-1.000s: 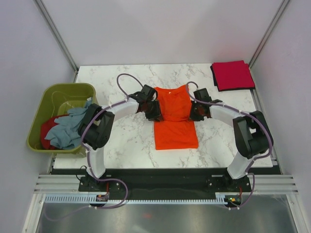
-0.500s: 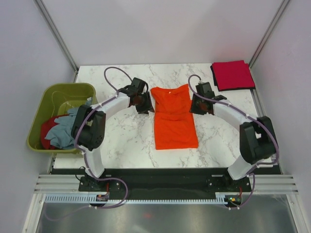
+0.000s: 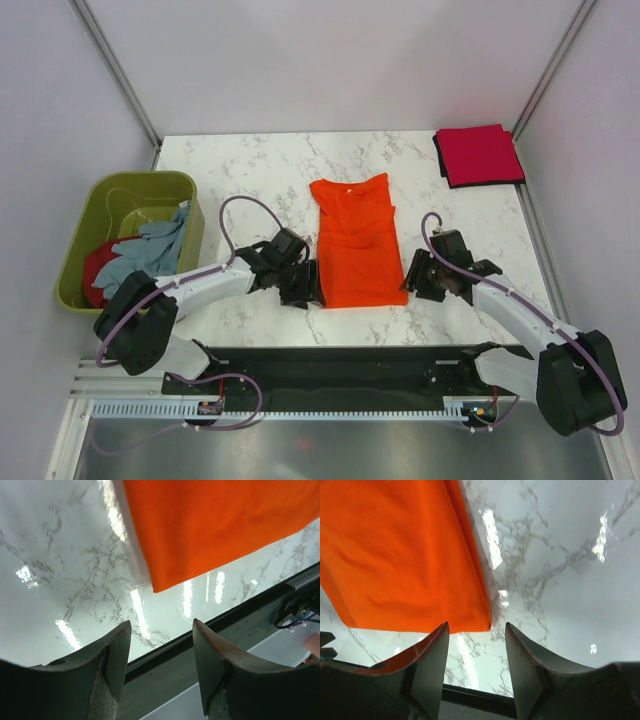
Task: Fold and stack the t-shirts
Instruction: Fold the tshirt
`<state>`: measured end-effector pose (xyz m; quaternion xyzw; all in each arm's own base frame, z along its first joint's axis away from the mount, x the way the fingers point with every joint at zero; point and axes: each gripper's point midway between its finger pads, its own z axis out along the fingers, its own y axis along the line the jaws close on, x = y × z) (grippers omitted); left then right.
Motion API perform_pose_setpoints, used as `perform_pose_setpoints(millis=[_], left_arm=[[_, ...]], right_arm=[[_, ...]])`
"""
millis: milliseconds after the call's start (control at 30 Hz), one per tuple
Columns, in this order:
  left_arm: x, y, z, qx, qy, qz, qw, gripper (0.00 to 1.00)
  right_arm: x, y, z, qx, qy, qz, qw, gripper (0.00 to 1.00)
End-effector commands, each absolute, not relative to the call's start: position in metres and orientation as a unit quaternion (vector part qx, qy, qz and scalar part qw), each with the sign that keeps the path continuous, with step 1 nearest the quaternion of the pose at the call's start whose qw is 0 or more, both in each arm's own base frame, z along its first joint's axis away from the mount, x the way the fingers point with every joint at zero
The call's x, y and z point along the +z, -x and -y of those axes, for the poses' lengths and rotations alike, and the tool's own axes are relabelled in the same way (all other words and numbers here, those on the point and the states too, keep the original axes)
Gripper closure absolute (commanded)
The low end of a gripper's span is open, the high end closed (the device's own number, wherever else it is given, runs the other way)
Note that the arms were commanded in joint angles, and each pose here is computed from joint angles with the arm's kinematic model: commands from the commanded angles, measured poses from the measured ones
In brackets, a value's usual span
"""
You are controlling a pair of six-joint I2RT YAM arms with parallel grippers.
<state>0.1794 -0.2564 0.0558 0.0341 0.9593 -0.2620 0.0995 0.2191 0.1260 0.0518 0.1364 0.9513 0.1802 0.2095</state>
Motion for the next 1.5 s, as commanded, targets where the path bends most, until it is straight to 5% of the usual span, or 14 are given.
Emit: perform_pose_setpoints(millis=[0,333,533,667,800,1267,1367,1467], left_arm=[[0.053,-0.180,0.263,-0.278,0.025,-0.954,0.109,0.40],[0.024,-0.180,0.272,-0.289,0.086,-0.948,0.104,0.43],[0.006,-0.177,0.271,-0.271,0.087,-0.955,0.087,0.62],[0.006,-0.177,0.270,-0.269,0.086,-0.955,0.086,0.94],[0.017,-0.183,0.270,-0.265,0.072,-0.956,0.107,0.98],[0.050,-0.173,0.260,-0.249,0.053,-0.955,0.150,0.98],[0.041,-0.171,0.257,-0.237,0.053,-0.960,0.142,0.98],[0.031,-0.168,0.254,-0.224,0.057,-0.964,0.132,0.98]], right_arm=[[0.053,-0.210,-0.134,0.220,-0.185,-0.935,0.208,0.43],[0.023,-0.194,-0.129,0.223,-0.208,-0.930,0.203,0.44],[0.014,-0.191,-0.128,0.221,-0.208,-0.932,0.199,0.51],[0.016,-0.190,-0.128,0.221,-0.199,-0.933,0.202,0.77],[0.028,-0.194,-0.128,0.226,-0.186,-0.931,0.218,1.00],[0.056,-0.180,-0.130,0.241,-0.157,-0.923,0.254,0.99],[0.054,-0.179,-0.134,0.252,-0.169,-0.919,0.251,0.74],[0.051,-0.179,-0.139,0.257,-0.173,-0.918,0.248,0.66]])
